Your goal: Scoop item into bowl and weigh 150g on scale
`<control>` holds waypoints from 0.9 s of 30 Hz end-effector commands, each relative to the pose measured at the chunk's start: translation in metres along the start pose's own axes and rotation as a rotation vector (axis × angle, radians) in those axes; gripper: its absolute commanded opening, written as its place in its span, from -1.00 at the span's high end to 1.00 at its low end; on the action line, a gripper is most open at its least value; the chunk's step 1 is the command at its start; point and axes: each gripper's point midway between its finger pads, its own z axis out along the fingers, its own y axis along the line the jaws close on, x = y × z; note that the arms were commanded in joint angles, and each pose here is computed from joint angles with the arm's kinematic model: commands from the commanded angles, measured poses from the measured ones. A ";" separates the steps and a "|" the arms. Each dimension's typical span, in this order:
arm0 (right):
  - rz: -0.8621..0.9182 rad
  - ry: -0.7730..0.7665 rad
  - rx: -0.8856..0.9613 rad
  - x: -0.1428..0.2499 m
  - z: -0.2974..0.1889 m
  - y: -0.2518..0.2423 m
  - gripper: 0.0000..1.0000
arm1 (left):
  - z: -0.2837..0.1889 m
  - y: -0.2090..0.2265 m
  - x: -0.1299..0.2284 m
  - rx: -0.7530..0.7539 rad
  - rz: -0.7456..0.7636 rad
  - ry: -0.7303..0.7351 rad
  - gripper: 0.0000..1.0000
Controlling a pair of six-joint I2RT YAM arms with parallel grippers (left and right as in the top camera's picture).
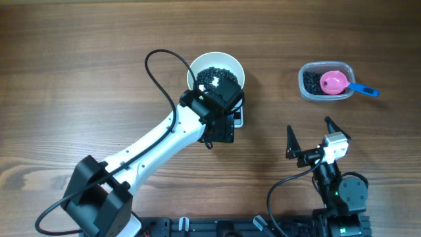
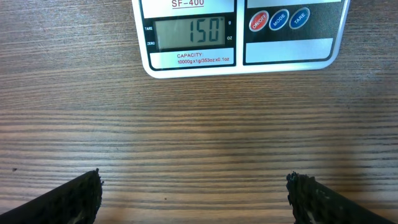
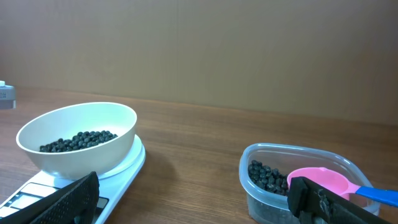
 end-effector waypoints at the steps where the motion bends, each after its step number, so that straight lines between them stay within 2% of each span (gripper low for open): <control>1: 0.018 -0.012 0.016 -0.003 -0.001 -0.002 -1.00 | 0.003 -0.001 0.003 0.007 -0.010 0.021 -1.00; 7: 0.018 -0.012 0.016 -0.003 -0.001 -0.002 -0.99 | 0.003 -0.013 -0.004 0.073 -0.022 0.007 -1.00; 11: 0.018 -0.012 0.016 -0.003 -0.001 -0.002 -0.99 | -0.002 -0.001 -0.015 0.082 -0.069 -0.014 -1.00; 13: 0.017 -0.012 0.016 -0.003 -0.001 -0.002 -0.99 | -0.008 0.003 -0.018 0.109 -0.095 -0.018 -0.79; 14: 0.018 -0.012 0.016 -0.003 -0.001 -0.002 -0.99 | -0.012 0.005 -0.021 0.119 -0.106 -0.029 -1.00; 15: 0.018 -0.012 0.016 -0.003 -0.001 -0.002 -0.99 | -0.016 0.006 -0.026 0.132 -0.115 -0.051 -1.00; 17: 0.018 -0.012 0.016 -0.003 -0.001 -0.002 -0.99 | -0.029 0.001 -0.051 0.197 -0.144 -0.151 -1.00; 20: 0.018 -0.012 0.016 -0.003 -0.001 -0.002 -0.99 | -0.060 0.010 -0.106 0.253 -0.221 -0.395 -1.00; 23: 0.018 -0.012 0.016 -0.003 -0.001 -0.002 -0.99 | -0.100 0.046 -0.151 0.231 -0.338 -0.633 -1.00; 24: 0.018 -0.012 0.016 -0.003 -0.001 -0.002 -0.99 | -0.123 0.079 -0.167 0.171 -0.422 -0.753 -1.00; 27: 0.018 -0.012 0.016 -0.003 -0.001 -0.002 -1.00 | -0.171 0.132 -0.181 0.160 -0.556 -0.922 -1.00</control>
